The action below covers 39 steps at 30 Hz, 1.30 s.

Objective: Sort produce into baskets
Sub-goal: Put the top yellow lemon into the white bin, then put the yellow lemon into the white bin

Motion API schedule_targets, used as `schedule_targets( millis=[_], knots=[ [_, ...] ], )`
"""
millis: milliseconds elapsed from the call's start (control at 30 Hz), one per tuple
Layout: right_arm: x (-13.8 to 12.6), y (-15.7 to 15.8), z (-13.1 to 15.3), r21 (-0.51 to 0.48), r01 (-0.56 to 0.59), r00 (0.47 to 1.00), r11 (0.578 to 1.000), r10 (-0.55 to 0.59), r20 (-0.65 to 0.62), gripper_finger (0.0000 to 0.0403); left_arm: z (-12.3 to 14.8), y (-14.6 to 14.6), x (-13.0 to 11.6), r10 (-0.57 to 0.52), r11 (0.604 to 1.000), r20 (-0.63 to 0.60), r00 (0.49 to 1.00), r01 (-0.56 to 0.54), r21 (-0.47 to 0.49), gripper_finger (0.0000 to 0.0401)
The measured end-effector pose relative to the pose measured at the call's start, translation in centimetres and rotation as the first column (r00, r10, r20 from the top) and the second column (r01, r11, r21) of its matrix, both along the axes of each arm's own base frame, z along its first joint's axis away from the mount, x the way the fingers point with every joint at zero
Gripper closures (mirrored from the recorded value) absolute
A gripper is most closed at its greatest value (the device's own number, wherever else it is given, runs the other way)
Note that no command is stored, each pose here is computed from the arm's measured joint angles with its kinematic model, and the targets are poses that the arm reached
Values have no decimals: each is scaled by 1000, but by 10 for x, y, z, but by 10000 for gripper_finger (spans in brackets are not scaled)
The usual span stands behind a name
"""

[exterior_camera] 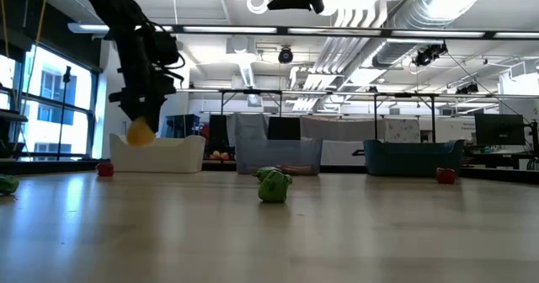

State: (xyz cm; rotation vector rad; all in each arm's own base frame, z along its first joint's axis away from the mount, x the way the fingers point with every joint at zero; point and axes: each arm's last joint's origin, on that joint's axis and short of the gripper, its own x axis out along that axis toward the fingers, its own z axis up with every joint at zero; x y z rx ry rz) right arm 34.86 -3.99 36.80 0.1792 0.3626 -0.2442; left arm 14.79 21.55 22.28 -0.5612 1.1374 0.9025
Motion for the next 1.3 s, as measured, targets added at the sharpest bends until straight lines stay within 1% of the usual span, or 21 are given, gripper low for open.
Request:
schedule_targets(
  millis=[100,200,267,367,467,567,633,767,867,933,1000,1100,1300],
  knots=[
    [-1,0,-2,-3,-3,1000,1000,3,-20,66,-1,-2,-2,-7,1000,-21,1000,6,-21,163],
    [-1,0,-3,-2,-4,999,1000,4,-38,66,0,-6,-4,-8,999,-38,999,6,-46,131],
    [-2,-1,-3,-2,-2,999,1000,2,-39,66,6,-10,-6,-10,999,-31,999,9,-35,120],
    [-2,-3,-4,-2,4,999,1000,-4,-40,66,19,-19,-10,22,1000,-14,1000,-22,10,116],
    [-2,-4,-4,-13,3,999,1000,-4,-49,66,36,-35,-15,46,998,40,998,-48,41,114],
    [-3,-4,-5,-27,-1,998,1000,-1,-59,66,53,-61,-19,31,999,107,994,-33,24,113],
    [-2,-4,-5,-36,-25,998,999,22,-64,66,62,-83,-21,5,1000,149,989,-5,4,113],
    [-3,-1,-6,-46,-62,995,997,58,-78,66,77,-128,-25,-84,994,235,968,97,-44,113],
    [-3,0,-6,-45,-63,995,997,59,-85,66,84,-158,-30,-142,980,292,946,175,-90,113],
    [-3,0,-7,-25,-54,995,998,52,-88,66,86,-176,-33,-171,967,313,934,220,-130,114],
    [-3,0,-7,-3,-43,995,999,43,-86,66,86,-190,-34,-195,950,318,928,259,-172,117],
    [-3,2,-7,0,-43,995,999,43,-85,66,84,-211,-33,-255,921,280,926,320,-221,118],
    [-2,11,-7,-11,-43,995,999,42,-87,66,72,-251,-15,-337,883,183,923,378,-279,119]
  ],
)
